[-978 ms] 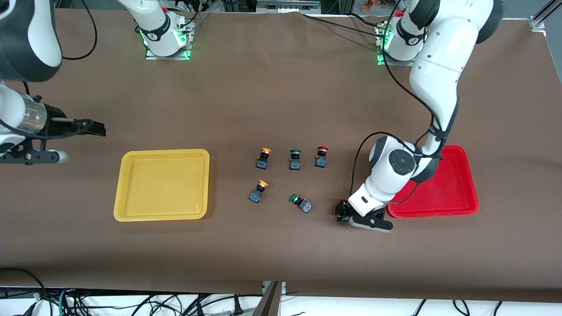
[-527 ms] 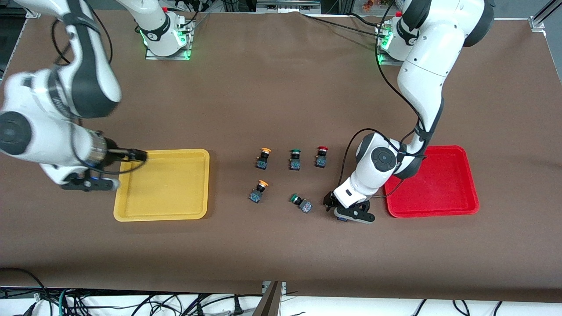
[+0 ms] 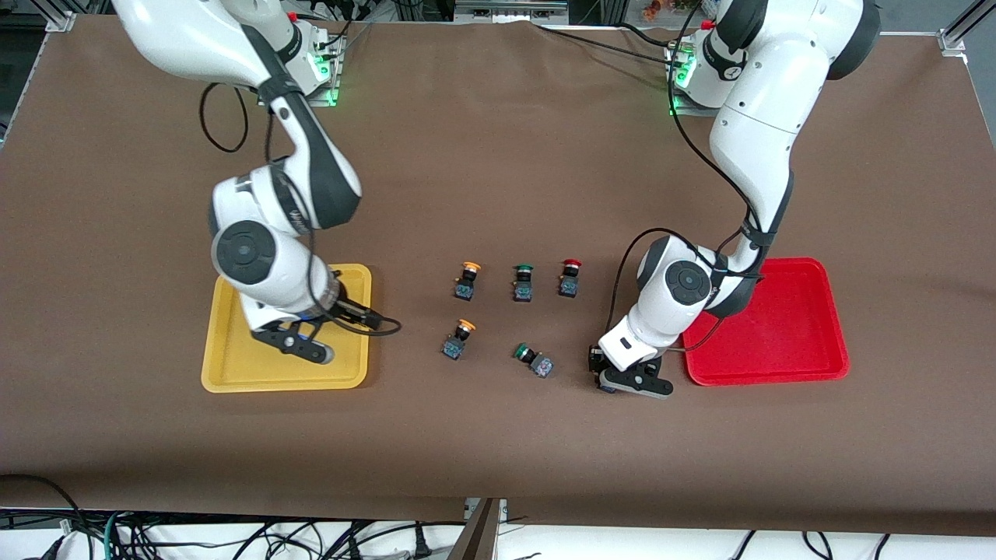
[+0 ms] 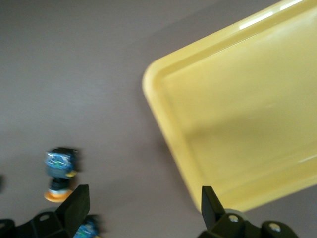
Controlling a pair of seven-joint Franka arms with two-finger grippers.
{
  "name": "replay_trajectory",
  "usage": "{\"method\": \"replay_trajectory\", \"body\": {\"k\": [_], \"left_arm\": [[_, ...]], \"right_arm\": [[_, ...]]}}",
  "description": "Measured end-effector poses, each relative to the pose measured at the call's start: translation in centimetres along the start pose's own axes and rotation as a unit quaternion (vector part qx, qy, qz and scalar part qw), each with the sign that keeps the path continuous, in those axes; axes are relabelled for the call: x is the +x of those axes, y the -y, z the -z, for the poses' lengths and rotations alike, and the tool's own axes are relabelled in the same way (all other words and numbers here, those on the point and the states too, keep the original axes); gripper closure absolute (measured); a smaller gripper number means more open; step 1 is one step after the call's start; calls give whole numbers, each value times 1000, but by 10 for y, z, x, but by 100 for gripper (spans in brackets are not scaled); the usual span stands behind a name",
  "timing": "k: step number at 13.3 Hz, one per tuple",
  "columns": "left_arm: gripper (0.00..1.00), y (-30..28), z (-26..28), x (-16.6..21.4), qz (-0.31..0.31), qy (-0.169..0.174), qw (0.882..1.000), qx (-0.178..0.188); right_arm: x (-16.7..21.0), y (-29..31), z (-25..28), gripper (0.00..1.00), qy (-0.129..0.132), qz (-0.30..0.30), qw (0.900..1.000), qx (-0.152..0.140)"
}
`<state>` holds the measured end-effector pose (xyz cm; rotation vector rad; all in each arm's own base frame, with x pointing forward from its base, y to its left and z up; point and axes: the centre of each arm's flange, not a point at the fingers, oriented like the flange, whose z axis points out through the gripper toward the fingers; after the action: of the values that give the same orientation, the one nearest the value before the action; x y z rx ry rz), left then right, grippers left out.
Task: Place red and yellow buttons in trays
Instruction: 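Carry the red button to the red tray while the right gripper grasps orange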
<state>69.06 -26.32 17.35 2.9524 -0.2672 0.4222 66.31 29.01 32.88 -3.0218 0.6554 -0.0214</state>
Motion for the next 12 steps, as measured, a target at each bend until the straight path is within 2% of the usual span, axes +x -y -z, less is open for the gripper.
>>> {"method": "replay_trajectory", "body": {"k": [3,5,7,9,12], "left_arm": [[58,3,37,9,-1,56,998,18],[58,15,79,14,-7,110,993,39],[58,41,118,12,-33,172,982,67],[58,76,137,7,-83,220,966,105],[58,135,134,-5,-117,262,951,119]], "right_arm": [[-30,47,-41,0,-34,-41,997,54],[-43,63,-63,0,-42,-42,996,72],[-48,74,-75,0,-45,-35,995,76],[-50,85,-88,0,-52,-23,996,73],[-59,97,-118,0,-63,-3,996,63]]}}
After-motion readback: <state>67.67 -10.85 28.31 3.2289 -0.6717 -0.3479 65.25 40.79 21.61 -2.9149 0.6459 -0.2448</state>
